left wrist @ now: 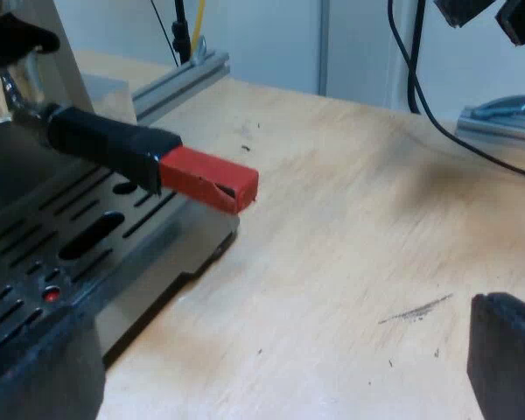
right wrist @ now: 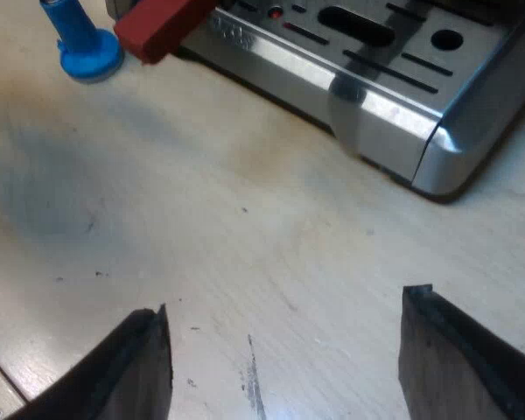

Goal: Grind coffee beans and then tamp

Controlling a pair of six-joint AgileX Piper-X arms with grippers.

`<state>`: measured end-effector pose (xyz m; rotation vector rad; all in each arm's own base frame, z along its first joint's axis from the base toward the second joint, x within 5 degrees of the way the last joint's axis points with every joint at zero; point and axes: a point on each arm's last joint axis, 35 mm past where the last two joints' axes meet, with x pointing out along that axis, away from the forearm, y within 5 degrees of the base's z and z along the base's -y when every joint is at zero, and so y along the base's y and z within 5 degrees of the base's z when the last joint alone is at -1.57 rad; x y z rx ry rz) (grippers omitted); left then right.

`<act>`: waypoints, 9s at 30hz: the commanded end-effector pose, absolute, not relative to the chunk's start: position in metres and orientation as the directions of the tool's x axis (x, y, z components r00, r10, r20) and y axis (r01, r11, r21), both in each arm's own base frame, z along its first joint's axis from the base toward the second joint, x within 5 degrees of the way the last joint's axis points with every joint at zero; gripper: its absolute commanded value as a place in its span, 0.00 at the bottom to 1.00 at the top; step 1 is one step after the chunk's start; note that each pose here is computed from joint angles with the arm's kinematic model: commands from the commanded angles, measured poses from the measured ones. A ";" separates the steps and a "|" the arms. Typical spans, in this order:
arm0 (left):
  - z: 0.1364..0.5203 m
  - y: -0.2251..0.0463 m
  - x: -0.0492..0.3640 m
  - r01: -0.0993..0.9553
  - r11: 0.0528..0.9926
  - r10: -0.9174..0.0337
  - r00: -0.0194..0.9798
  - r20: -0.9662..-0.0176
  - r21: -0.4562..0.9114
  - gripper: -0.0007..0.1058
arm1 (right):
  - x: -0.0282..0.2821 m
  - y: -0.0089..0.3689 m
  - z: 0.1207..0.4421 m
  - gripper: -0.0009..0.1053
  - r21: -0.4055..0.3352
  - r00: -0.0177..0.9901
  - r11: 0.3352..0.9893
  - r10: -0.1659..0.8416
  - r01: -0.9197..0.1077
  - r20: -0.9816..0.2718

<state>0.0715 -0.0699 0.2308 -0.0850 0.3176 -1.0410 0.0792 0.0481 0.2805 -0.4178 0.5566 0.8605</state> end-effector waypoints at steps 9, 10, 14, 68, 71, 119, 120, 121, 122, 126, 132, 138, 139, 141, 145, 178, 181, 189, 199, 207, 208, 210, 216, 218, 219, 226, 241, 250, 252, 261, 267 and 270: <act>0.221 -0.078 0.082 0.814 0.525 -0.841 0.451 -0.299 -0.249 0.80 | 0.085 0.051 0.275 0.55 -0.155 0.552 0.580 0.610 -0.800 -0.569; 0.221 -0.078 0.082 0.813 0.525 -0.840 0.450 -0.302 -0.250 0.80 | 0.085 0.051 0.275 0.55 -0.155 0.552 0.580 0.610 -0.800 -0.569; 0.224 -0.079 0.084 0.820 0.520 -0.846 0.458 -0.272 -0.238 0.80 | 0.085 0.051 0.276 0.55 -0.155 0.552 0.580 0.610 -0.800 -0.568; 0.227 -0.079 0.084 0.824 0.517 -0.850 0.462 -0.253 -0.230 0.80 | 0.069 0.165 0.247 0.52 -0.321 0.732 0.666 0.540 -0.673 -0.416; 0.227 -0.079 0.084 0.824 0.517 -0.850 0.462 -0.253 -0.230 0.80 | 0.060 0.172 0.233 0.52 -0.343 0.811 0.744 0.457 -0.574 -0.364; 0.227 -0.079 0.084 0.825 0.516 -0.851 0.464 -0.248 -0.228 0.80 | 0.060 0.230 0.189 0.06 -0.268 0.881 0.848 0.390 -0.457 -0.270; 0.227 -0.079 0.084 0.825 0.516 -0.851 0.464 -0.248 -0.228 0.80 | 0.061 0.233 0.188 0.23 -0.248 0.883 0.856 0.395 -0.454 -0.254; 0.227 -0.079 0.084 0.825 0.516 -0.851 0.464 -0.248 -0.228 0.80 | 0.061 0.234 0.188 0.24 -0.240 0.885 0.860 0.395 -0.450 -0.246; 0.227 -0.079 0.084 0.825 0.516 -0.851 0.464 -0.248 -0.228 0.80 | 0.062 0.234 0.187 0.24 -0.242 0.887 0.861 0.391 -0.447 -0.247; 0.227 -0.079 0.084 0.825 0.516 -0.851 0.464 -0.248 -0.228 0.80 | 0.070 0.234 0.185 0.24 -0.248 0.899 0.874 0.360 -0.418 -0.250; 0.227 -0.079 0.084 0.825 0.516 -0.851 0.464 -0.248 -0.228 0.80 | 0.084 0.233 0.188 0.24 -0.203 0.913 0.901 0.337 -0.384 -0.231; 0.227 -0.079 0.084 0.825 0.516 -0.851 0.464 -0.248 -0.228 0.80 | 0.089 0.233 0.185 0.24 -0.249 0.906 0.881 0.343 -0.402 -0.246; 0.227 -0.079 0.084 0.825 0.516 -0.851 0.464 -0.248 -0.228 0.80 | 0.089 0.233 0.184 0.24 -0.259 0.906 0.878 0.343 -0.403 -0.247; 0.227 -0.079 0.084 0.825 0.516 -0.851 0.464 -0.248 -0.228 0.80 | 0.089 0.234 0.183 0.24 -0.261 0.906 0.877 0.342 -0.403 -0.249; 0.227 -0.079 0.084 0.825 0.516 -0.851 0.464 -0.248 -0.228 0.80 | 0.090 0.233 0.181 0.24 -0.278 0.917 0.884 0.315 -0.377 -0.244; 0.227 -0.079 0.084 0.825 0.516 -0.851 0.464 -0.248 -0.228 0.80 | 0.116 0.223 0.195 0.24 -0.370 0.986 0.917 0.109 -0.149 -0.129; 0.227 -0.079 0.084 0.825 0.516 -0.851 0.464 -0.248 -0.228 0.80 | 0.113 0.223 0.193 0.24 -0.387 0.983 0.907 0.120 -0.166 -0.139; 0.227 -0.079 0.084 0.825 0.516 -0.851 0.464 -0.248 -0.228 0.80 | 0.090 0.229 0.184 0.24 -0.454 0.965 0.854 0.188 -0.253 -0.184; 0.233 -0.079 0.085 0.828 0.514 -0.853 0.467 -0.232 -0.223 0.80 | 0.062 0.230 0.175 0.24 -0.443 0.933 0.825 0.267 -0.351 -0.243; 0.250 -0.079 0.084 0.840 0.500 -0.863 0.464 -0.198 -0.211 0.80 | 0.051 0.220 0.204 0.49 -0.397 0.955 0.869 0.248 -0.294 -0.164; 0.251 -0.079 0.083 0.845 0.490 -0.869 0.455 -0.195 -0.213 0.80 | 0.051 0.217 0.209 0.54 -0.379 0.952 0.874 0.259 -0.303 -0.162; 0.251 -0.080 0.083 0.854 0.473 -0.878 0.437 -0.194 -0.217 0.80 | 0.050 0.214 0.215 0.58 -0.359 0.949 0.879 0.273 -0.313 -0.159; 0.251 -0.080 0.082 0.864 0.441 -0.895 0.404 -0.190 -0.242 0.80 | 0.049 0.202 0.245 0.60 -0.318 0.946 0.892 0.290 -0.323 -0.147; 0.252 -0.080 0.082 0.865 0.440 -0.896 0.404 -0.186 -0.240 0.80 | 0.050 0.201 0.258 0.60 -0.342 0.943 0.880 0.291 -0.330 -0.162; 0.253 -0.080 0.082 0.865 0.440 -0.896 0.404 -0.185 -0.240 0.80 | 0.051 0.201 0.260 0.60 -0.341 0.942 0.880 0.291 -0.332 -0.166; 0.253 -0.080 0.082 0.865 0.440 -0.896 0.404 -0.185 -0.240 0.80 | 0.074 0.205 0.286 0.60 -0.200 0.895 0.898 0.321 -0.391 -0.311; 0.253 -0.080 0.082 0.865 0.440 -0.896 0.404 -0.185 -0.240 0.80 | 0.119 0.230 0.297 0.60 -0.079 0.710 0.889 0.305 -0.452 -0.634; 0.252 -0.080 0.081 0.864 0.442 -0.895 0.403 -0.193 -0.243 0.80 | 0.136 0.243 0.290 0.60 -0.024 0.649 0.915 0.267 -0.403 -0.713; 0.252 -0.080 0.081 0.864 0.442 -0.895 0.403 -0.193 -0.243 0.80 | 0.143 0.241 0.287 0.60 -0.015 0.644 0.927 0.249 -0.375 -0.723; 0.252 -0.080 0.081 0.864 0.442 -0.895 0.403 -0.193 -0.243 0.80 | 0.156 0.241 0.274 0.60 -0.041 0.631 0.938 0.200 -0.345 -0.750; 0.252 -0.080 0.081 0.864 0.442 -0.895 0.403 -0.193 -0.243 0.80 | 0.160 0.246 0.262 0.60 -0.102 0.618 0.918 0.173 -0.383 -0.767; 0.252 -0.080 0.081 0.864 0.442 -0.895 0.403 -0.193 -0.243 0.80 | 0.162 0.251 0.253 0.60 -0.129 0.618 0.909 0.160 -0.396 -0.769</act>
